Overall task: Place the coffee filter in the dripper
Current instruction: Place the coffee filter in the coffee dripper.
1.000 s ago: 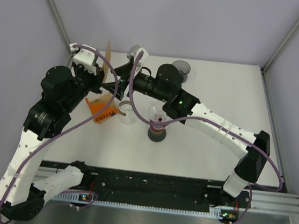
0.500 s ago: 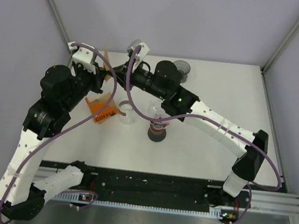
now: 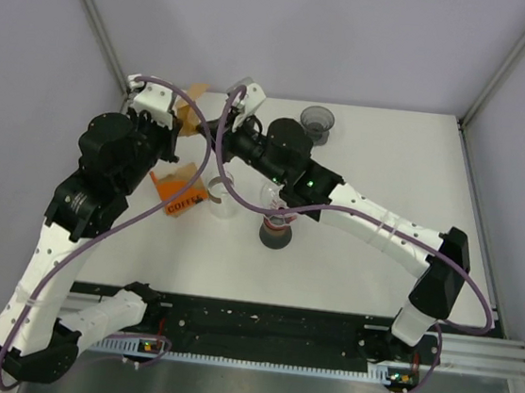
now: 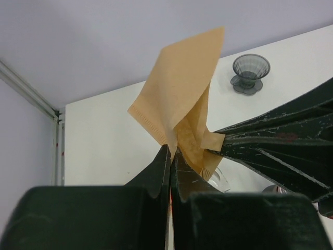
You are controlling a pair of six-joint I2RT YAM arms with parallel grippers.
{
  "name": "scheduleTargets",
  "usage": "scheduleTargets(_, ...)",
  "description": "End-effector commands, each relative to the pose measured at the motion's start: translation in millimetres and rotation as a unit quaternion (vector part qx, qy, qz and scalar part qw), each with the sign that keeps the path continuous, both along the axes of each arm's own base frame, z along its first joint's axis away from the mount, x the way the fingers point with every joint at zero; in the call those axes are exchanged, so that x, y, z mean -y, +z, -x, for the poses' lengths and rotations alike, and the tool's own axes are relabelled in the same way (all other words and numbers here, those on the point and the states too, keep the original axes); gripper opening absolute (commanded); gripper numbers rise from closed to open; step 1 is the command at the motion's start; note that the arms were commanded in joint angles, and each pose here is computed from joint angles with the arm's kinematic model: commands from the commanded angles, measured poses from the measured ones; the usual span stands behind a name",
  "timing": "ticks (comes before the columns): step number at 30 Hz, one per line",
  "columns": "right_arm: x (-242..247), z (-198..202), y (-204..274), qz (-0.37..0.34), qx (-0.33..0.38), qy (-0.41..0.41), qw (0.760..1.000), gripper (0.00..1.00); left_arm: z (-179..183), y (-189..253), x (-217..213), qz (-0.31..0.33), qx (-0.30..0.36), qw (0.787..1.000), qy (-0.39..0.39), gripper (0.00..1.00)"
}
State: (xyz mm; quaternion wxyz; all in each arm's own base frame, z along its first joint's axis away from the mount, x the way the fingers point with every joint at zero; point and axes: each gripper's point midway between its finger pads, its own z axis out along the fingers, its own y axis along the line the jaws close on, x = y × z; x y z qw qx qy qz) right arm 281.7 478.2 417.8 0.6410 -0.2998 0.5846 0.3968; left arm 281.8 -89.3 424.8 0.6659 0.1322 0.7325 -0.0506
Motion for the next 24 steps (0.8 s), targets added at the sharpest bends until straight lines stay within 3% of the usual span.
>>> scheduleTargets(1, 25.8, -6.9, 35.4, -0.051, 0.009, -0.050, 0.997, 0.00, -1.1, 19.3, -20.2, -0.023, 0.034, 0.998, 0.044, 0.00)
scheduleTargets(10, 32.7, -20.7, 20.1, -0.065, -0.030, -0.048, 0.996, 0.00, -1.3, 10.9, -15.7, -0.075, 0.038, 0.996, 0.015, 0.00)
scheduleTargets(12, 28.3, -18.2, 21.2, -0.065, -0.030, -0.028, 0.997, 0.18, -1.4, 7.7, -10.7, -0.087, 0.036, 0.996, -0.002, 0.00)
scheduleTargets(15, 17.6, -8.7, 27.4, -0.067, -0.022, 0.011, 0.997, 0.31, -2.1, 1.5, -1.6, -0.100, 0.025, 0.994, -0.029, 0.00)
scheduleTargets(24, 0.7, -8.0, 42.9, -0.084, -0.018, 0.040, 0.996, 0.44, 0.6, -11.7, 14.2, -0.111, 0.007, 0.991, -0.072, 0.00)
